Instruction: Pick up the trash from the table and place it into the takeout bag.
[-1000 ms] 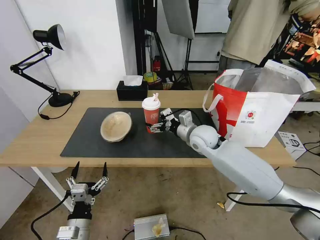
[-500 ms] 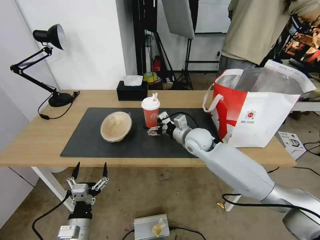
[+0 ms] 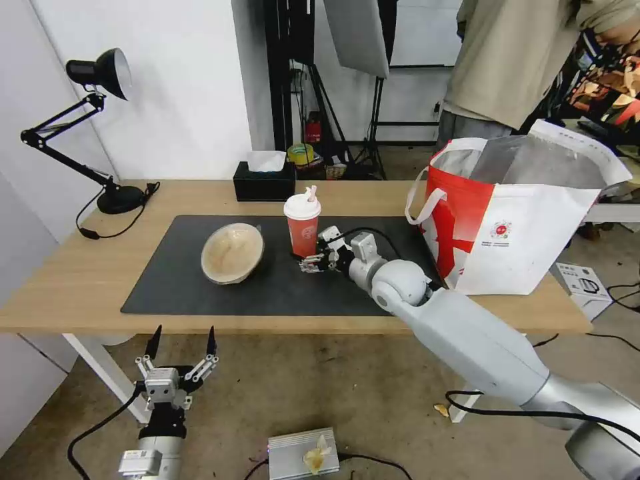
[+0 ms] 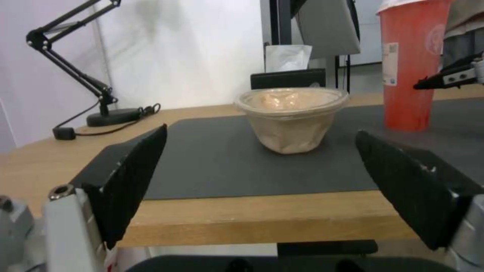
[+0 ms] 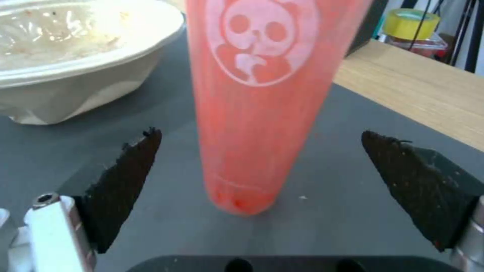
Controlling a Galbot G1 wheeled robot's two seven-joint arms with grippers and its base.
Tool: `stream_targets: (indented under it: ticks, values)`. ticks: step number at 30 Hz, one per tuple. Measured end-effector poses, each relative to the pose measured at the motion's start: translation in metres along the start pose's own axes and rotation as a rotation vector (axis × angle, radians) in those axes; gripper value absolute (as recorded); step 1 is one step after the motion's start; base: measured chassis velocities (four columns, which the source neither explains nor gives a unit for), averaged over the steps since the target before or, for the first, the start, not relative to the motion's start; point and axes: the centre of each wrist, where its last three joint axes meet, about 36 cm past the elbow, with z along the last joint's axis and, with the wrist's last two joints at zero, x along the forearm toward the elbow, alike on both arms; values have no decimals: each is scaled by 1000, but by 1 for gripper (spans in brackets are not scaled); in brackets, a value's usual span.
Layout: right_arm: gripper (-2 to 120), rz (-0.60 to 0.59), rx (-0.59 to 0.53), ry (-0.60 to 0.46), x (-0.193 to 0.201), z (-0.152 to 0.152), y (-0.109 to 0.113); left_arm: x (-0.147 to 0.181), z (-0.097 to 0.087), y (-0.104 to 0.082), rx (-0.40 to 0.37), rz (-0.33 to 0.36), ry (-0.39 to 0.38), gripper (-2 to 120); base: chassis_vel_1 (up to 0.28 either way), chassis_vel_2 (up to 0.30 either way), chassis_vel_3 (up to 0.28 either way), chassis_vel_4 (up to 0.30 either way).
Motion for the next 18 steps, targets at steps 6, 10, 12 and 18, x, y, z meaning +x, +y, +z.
stream_targets:
  ticks: [6,10,12,18]
  values:
    - [100,9,1,2,4,2,-2,0,1,-2,2,4,1,100,0,0,0,0]
    - [100,13,1,5,6,4,-3,0,1,-2,1,5,2,100,0,0,0,0]
    - [100,19,1,7,6,5,-4,0,2,-2,0,5,4,100,0,0,0,0]
    - [100,22,-5,-2,0,7,-5,1,4,-2,0,6,10,100,0,0,0,0]
